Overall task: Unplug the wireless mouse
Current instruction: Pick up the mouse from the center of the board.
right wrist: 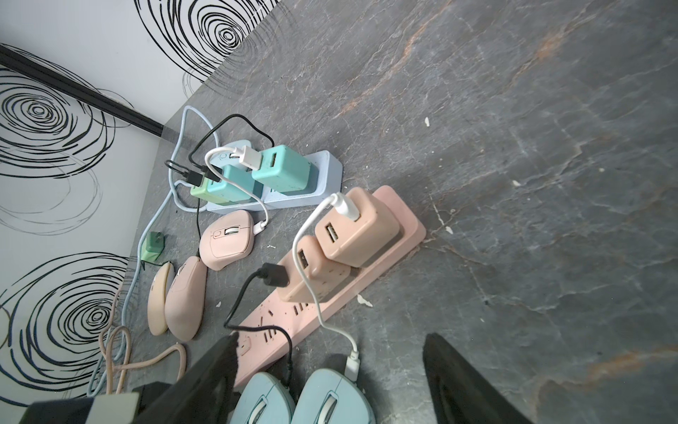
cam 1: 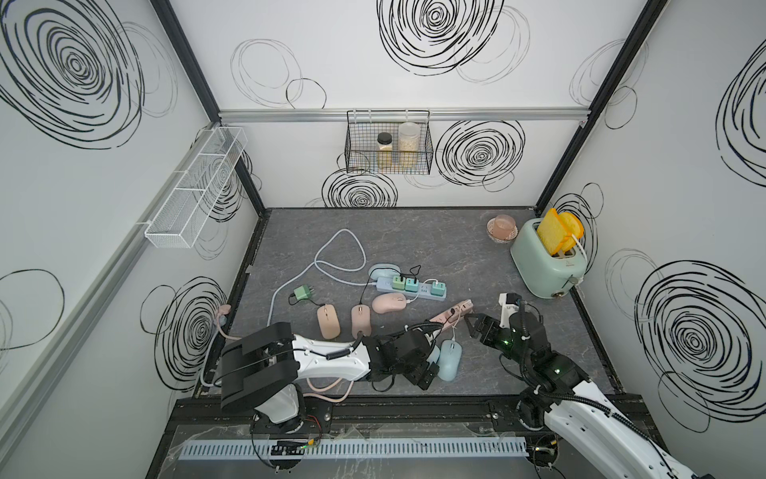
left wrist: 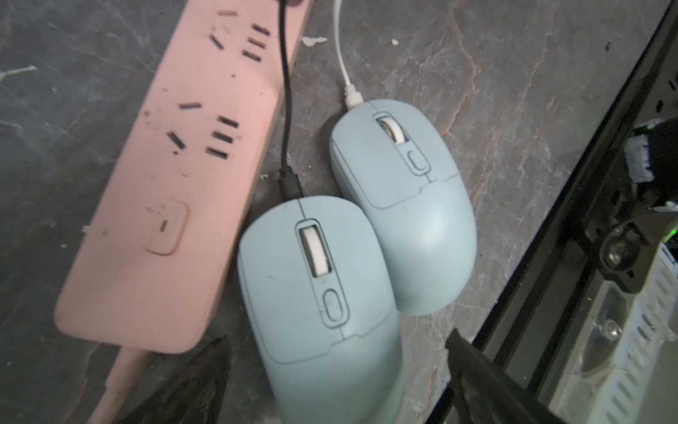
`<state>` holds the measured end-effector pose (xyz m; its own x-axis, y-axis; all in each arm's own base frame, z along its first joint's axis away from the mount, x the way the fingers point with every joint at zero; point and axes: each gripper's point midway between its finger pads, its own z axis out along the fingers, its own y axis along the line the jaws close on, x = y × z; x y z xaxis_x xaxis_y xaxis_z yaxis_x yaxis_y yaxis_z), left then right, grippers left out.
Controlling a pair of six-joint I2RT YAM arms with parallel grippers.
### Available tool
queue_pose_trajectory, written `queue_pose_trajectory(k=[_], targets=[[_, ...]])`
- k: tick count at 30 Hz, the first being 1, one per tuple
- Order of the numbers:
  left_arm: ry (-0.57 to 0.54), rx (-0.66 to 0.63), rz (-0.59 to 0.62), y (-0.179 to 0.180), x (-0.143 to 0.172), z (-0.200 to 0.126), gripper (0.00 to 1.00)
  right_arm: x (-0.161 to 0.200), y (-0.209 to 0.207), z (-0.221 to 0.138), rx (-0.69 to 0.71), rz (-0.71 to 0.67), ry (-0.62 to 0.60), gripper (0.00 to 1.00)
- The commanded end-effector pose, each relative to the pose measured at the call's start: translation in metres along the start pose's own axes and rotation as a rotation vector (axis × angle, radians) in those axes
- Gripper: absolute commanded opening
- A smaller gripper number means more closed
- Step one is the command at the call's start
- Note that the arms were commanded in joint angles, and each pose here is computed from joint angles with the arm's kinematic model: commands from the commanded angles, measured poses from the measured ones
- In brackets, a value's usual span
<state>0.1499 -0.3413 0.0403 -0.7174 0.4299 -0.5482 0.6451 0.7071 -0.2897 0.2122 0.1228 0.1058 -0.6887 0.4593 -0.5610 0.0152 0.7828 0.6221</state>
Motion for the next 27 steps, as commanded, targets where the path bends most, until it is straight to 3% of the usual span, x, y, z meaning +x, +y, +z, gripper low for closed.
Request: queue_pose_trajectory(k=[1, 9, 20, 27], targets=[[-0.108, -0.003, -0.030, 0.013, -0.039, -0.002, 0.96, 0.005, -0.007, 0.000, 0.017, 0.000, 0.010, 0.82], [-0.173, -0.013, -0.041, 0.028, -0.073, -0.009, 0.96, 0.004, -0.008, -0.001, 0.015, 0.007, 0.003, 0.82], [-0.079, -0.185, 0.161, 0.007, -0.019, -0.014, 0.91, 0.003, -0.005, -0.001, 0.001, 0.005, 0.003, 0.83], [-0.061, -0.197, 0.227, -0.010, -0.017, 0.000, 0.84, 0.004, -0.005, -0.001, 0.001, 0.005, 0.006, 0.83]])
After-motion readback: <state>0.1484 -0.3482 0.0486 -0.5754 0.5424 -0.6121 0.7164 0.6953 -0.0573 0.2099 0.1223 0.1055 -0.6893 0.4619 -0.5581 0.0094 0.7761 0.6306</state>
